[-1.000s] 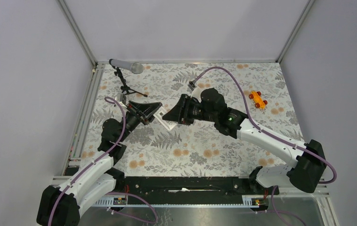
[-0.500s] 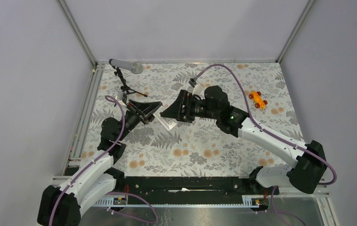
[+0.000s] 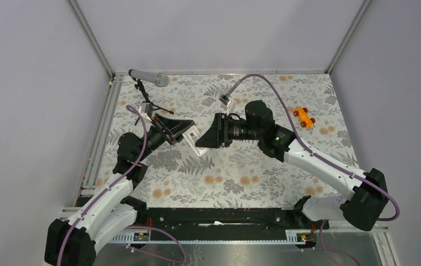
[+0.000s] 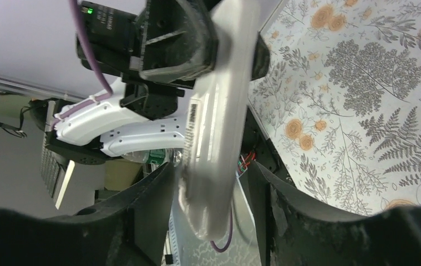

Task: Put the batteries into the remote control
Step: Load the battery cover into the remote control.

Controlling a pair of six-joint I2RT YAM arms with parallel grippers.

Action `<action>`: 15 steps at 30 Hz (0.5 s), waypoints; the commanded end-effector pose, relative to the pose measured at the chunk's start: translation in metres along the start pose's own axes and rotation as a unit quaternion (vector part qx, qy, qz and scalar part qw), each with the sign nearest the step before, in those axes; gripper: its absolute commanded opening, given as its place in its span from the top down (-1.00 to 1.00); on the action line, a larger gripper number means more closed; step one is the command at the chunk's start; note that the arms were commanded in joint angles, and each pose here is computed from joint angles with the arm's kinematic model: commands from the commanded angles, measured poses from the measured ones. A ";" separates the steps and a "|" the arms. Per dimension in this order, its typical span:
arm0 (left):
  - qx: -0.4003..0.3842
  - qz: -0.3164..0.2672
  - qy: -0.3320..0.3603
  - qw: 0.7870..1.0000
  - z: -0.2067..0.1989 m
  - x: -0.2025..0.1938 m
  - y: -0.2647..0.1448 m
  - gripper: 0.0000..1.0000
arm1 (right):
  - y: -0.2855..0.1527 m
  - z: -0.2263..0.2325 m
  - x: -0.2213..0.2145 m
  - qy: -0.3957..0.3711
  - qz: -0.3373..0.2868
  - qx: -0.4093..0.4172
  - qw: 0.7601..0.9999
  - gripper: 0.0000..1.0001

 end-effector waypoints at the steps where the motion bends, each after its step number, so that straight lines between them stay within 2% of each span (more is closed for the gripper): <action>1: -0.047 0.021 0.040 0.998 -0.031 0.002 0.002 1.00 | 0.002 -0.003 0.000 -0.027 0.019 0.003 0.999 -0.08; 6: -0.064 0.037 0.052 0.996 -0.040 0.001 0.002 1.00 | 0.006 -0.012 -0.002 -0.008 0.024 -0.009 1.000 0.36; 9: -0.069 0.042 0.064 0.995 -0.045 0.000 0.001 1.00 | 0.009 -0.019 -0.003 0.008 0.019 -0.021 1.000 0.40; 10: -0.069 0.043 0.067 0.994 -0.044 0.000 0.001 1.00 | 0.009 -0.021 -0.003 0.013 0.018 -0.023 0.999 0.33; 11: -0.069 0.045 0.075 0.994 -0.044 0.000 0.001 1.00 | 0.009 -0.020 -0.003 0.016 0.017 -0.023 0.999 0.07; 15: -0.067 0.057 0.102 0.991 -0.039 -0.004 0.000 1.00 | 0.004 -0.008 0.000 0.008 0.000 0.007 1.000 -0.59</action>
Point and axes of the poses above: each gripper's point midway between its finger pads, its own y axis out along the fingers, its own z axis along the line the jaws close on, x = y × z, the point moved 5 cm from there along -y, back along the fingers, and after that the axes turned 13 degrees about y, right-handed, at the moved point
